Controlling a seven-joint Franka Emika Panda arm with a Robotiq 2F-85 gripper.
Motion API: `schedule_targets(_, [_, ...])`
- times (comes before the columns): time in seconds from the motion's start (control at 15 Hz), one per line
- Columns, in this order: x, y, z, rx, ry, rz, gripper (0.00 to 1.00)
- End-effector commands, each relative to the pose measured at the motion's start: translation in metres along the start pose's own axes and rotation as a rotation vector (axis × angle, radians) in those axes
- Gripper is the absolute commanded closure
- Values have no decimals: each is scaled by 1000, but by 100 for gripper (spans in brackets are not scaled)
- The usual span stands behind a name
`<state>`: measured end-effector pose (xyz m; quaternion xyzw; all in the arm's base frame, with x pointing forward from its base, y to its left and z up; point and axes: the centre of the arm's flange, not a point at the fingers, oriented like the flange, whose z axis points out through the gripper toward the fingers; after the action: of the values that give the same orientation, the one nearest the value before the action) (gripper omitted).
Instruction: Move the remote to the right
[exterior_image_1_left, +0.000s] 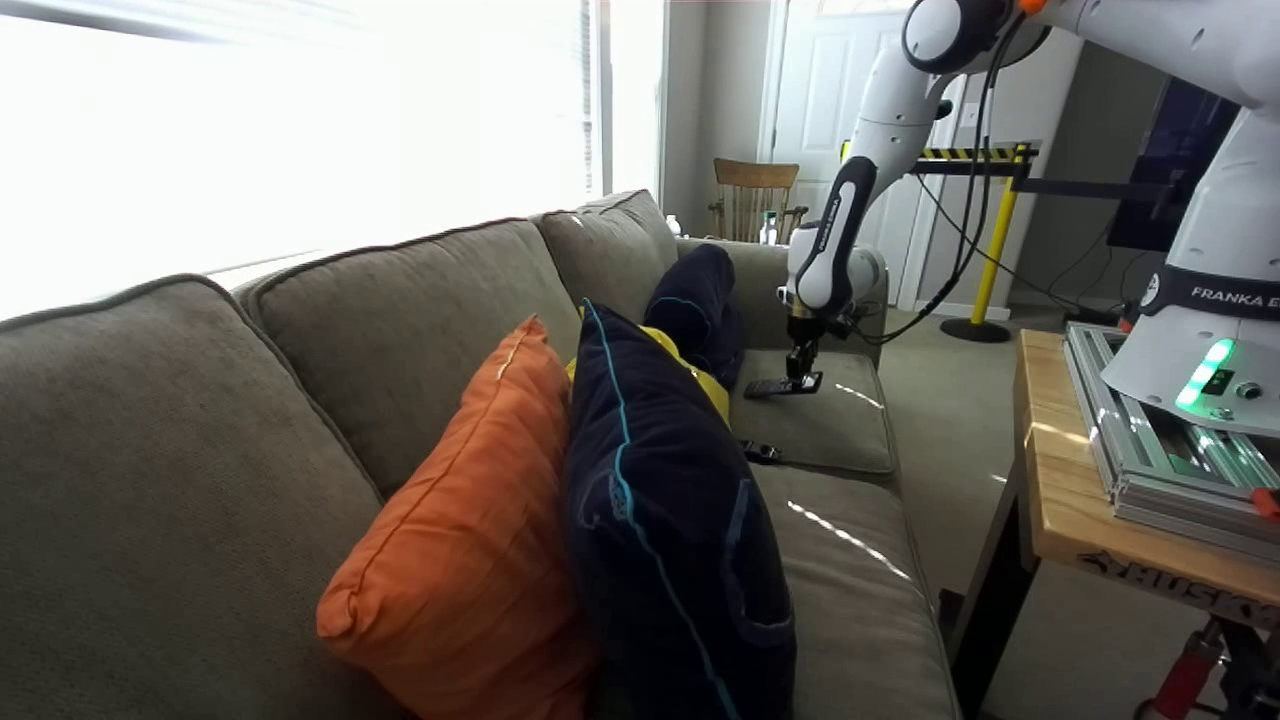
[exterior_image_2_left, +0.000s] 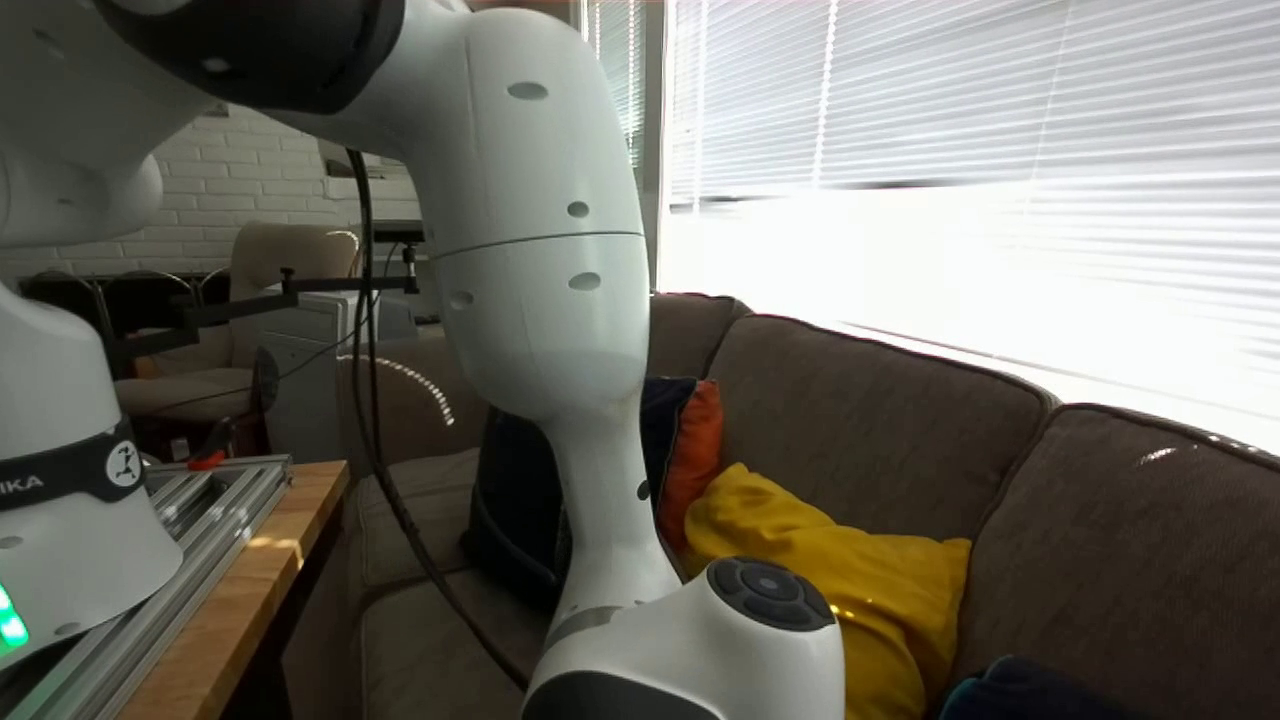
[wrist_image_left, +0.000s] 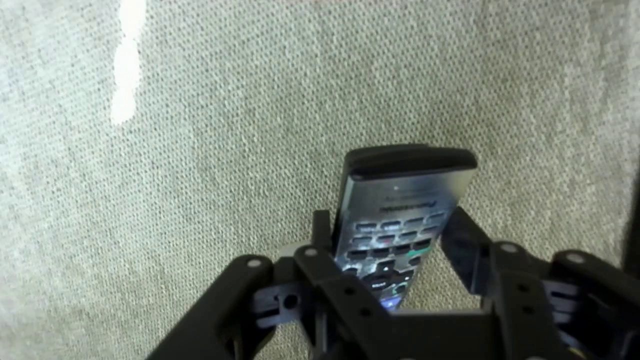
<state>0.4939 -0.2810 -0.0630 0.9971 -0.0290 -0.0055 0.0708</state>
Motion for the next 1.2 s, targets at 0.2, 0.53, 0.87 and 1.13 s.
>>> schedule_targets(0.2, [12,3,1,158,48,301,66])
schedule_targets(0.53, [5,-1,1,114,37,218,41])
schedule_targets(0.87, [18,-1,1,24,174,361,66])
schedule_targets(1.13, [23,-5,6,-10,271,539,66])
